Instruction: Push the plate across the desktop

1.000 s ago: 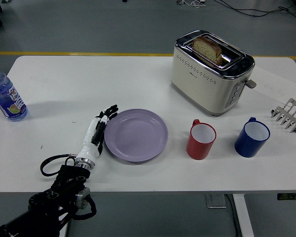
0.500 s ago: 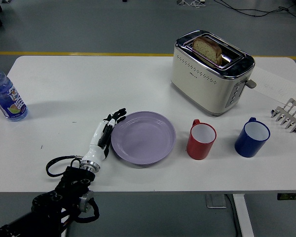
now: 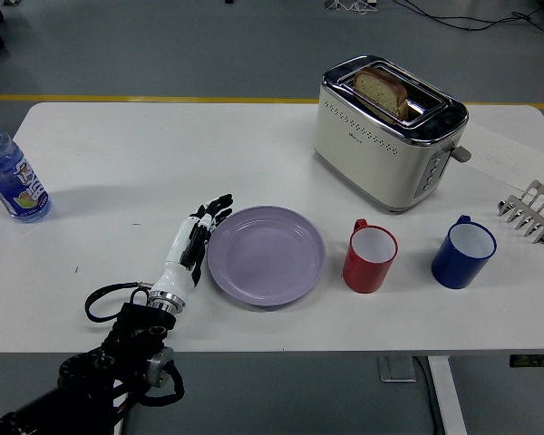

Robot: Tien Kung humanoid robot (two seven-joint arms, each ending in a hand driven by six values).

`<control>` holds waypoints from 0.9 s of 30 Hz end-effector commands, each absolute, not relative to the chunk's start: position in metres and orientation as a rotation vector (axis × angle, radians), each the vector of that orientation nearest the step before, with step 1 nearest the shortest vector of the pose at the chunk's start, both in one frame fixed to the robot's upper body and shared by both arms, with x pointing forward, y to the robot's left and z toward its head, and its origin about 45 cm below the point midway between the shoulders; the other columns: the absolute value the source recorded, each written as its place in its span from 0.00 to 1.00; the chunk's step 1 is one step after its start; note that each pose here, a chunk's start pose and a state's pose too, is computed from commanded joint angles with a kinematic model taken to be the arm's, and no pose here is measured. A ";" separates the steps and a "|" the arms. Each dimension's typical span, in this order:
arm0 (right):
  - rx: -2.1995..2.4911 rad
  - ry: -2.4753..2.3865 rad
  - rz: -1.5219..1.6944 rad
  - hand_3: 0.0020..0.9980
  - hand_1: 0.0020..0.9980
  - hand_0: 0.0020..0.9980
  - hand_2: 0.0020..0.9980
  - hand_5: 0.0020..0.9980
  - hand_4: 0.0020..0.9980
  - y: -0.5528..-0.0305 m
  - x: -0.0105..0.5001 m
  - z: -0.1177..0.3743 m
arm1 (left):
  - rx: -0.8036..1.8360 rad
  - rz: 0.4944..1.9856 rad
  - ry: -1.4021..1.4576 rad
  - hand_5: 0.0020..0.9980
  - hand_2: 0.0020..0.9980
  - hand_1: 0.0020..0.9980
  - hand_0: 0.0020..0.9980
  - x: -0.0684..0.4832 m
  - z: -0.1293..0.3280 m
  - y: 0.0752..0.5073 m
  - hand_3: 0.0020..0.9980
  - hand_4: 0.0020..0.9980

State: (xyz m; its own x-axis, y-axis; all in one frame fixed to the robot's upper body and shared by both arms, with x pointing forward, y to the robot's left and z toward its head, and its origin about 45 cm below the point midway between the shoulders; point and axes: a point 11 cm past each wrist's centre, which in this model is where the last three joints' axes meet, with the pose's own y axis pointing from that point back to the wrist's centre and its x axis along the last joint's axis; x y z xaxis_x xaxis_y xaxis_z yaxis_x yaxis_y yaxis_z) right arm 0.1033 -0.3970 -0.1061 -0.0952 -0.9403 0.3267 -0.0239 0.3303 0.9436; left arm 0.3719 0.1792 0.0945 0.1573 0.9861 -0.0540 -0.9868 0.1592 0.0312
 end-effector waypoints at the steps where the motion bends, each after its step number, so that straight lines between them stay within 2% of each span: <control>1: 0.940 -1.445 -1.002 0.55 0.49 0.53 0.60 0.20 0.25 -0.397 0.103 -0.106 | -0.015 1.421 0.061 1.00 0.89 0.87 0.86 0.373 0.096 0.181 0.81 0.47; 8: 0.936 -1.452 -0.998 0.55 0.48 0.53 0.60 0.20 0.25 -0.401 0.103 -0.105 | -0.033 1.501 0.015 0.99 0.88 0.86 0.84 0.376 0.103 0.201 0.80 0.47; 16: 0.932 -1.461 -0.998 0.55 0.48 0.53 0.60 0.20 0.25 -0.403 0.104 -0.104 | -0.092 1.656 -0.058 0.99 0.87 0.84 0.81 0.373 0.122 0.268 0.78 0.47; 17: 0.932 -1.462 -0.998 0.55 0.48 0.53 0.59 0.20 0.25 -0.403 0.104 -0.104 | -0.101 1.666 -0.067 0.99 0.81 0.76 0.73 0.372 0.125 0.274 0.69 0.48; 22: 0.930 -1.464 -0.998 0.55 0.48 0.53 0.59 0.20 0.25 -0.404 0.104 -0.104 | -0.268 1.728 -0.065 0.99 0.81 0.76 0.73 0.361 0.154 0.302 0.69 0.48; 23: 0.930 -1.464 -0.998 0.55 0.48 0.53 0.59 0.20 0.25 -0.404 0.104 -0.104 | -0.279 1.729 -0.066 0.99 0.72 0.70 0.69 0.361 0.157 0.303 0.63 0.48; 27: 0.928 -1.469 -0.999 0.55 0.48 0.53 0.59 0.20 0.25 -0.405 0.105 -0.104 | -0.358 1.731 0.091 0.99 0.72 0.70 0.69 0.350 0.167 0.327 0.63 0.48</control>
State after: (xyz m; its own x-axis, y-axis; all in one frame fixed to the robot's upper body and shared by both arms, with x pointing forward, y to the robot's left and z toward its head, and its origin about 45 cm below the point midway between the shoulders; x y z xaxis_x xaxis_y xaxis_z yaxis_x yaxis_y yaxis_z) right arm 0.1047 -0.4048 -0.1035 -0.1155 -0.9342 0.3376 -0.0294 0.3430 0.9389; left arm 0.3504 0.3265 0.1674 -0.1492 0.9460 -0.2877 -0.9711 -0.1951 -0.1378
